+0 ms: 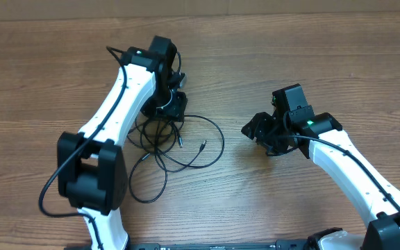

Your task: Untangle cables

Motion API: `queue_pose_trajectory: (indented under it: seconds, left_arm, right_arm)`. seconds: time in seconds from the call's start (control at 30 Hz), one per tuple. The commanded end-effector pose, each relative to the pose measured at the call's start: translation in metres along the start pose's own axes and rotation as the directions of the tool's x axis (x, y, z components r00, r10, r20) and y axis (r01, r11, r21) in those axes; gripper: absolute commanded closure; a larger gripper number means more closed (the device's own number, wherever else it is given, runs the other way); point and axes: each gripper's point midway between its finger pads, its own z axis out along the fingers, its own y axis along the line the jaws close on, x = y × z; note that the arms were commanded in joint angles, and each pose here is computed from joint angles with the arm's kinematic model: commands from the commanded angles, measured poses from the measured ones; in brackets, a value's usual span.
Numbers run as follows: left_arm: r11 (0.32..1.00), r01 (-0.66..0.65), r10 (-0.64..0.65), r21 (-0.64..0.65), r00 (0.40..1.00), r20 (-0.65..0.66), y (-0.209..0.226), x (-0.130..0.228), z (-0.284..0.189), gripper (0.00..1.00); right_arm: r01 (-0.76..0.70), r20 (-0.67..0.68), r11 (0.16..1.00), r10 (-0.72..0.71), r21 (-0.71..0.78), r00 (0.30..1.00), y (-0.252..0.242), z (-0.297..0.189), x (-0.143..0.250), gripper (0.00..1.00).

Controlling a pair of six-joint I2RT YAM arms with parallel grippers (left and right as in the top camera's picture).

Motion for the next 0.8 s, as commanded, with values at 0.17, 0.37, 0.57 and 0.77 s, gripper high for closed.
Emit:
queue_pose_trajectory:
  seconds: [0.17,0.37,0.57,0.77]
  left_arm:
    - [0.985,0.103,-0.118,-0.138,0.988,-0.104,0.029,0.013,0.030,0.42]
    - [0.976,0.108,-0.128,-0.191,0.988,-0.091,0.039,0.009,0.033,0.41]
    - [0.976,0.109,-0.125,-0.190,0.989,-0.075,0.040,0.004,0.036,0.41]
    - [0.974,0.107,-0.132,-0.200,0.984,-0.118,0.043,0.007,0.054,0.41]
  right_arm:
    - [0.001,-0.008,1.000,-0.001,0.008,1.000,-0.004,0.002,0.001,0.47]
    - [0.001,-0.008,1.000,-0.001,0.008,1.000,-0.004,0.002,0.001,0.47]
    - [0.000,-0.008,1.000,0.000,0.009,1.000,-0.004,0.002,0.001,0.47]
    - [0.001,-0.009,1.000,-0.001,0.009,1.000,-0.004,0.002,0.001,0.47]
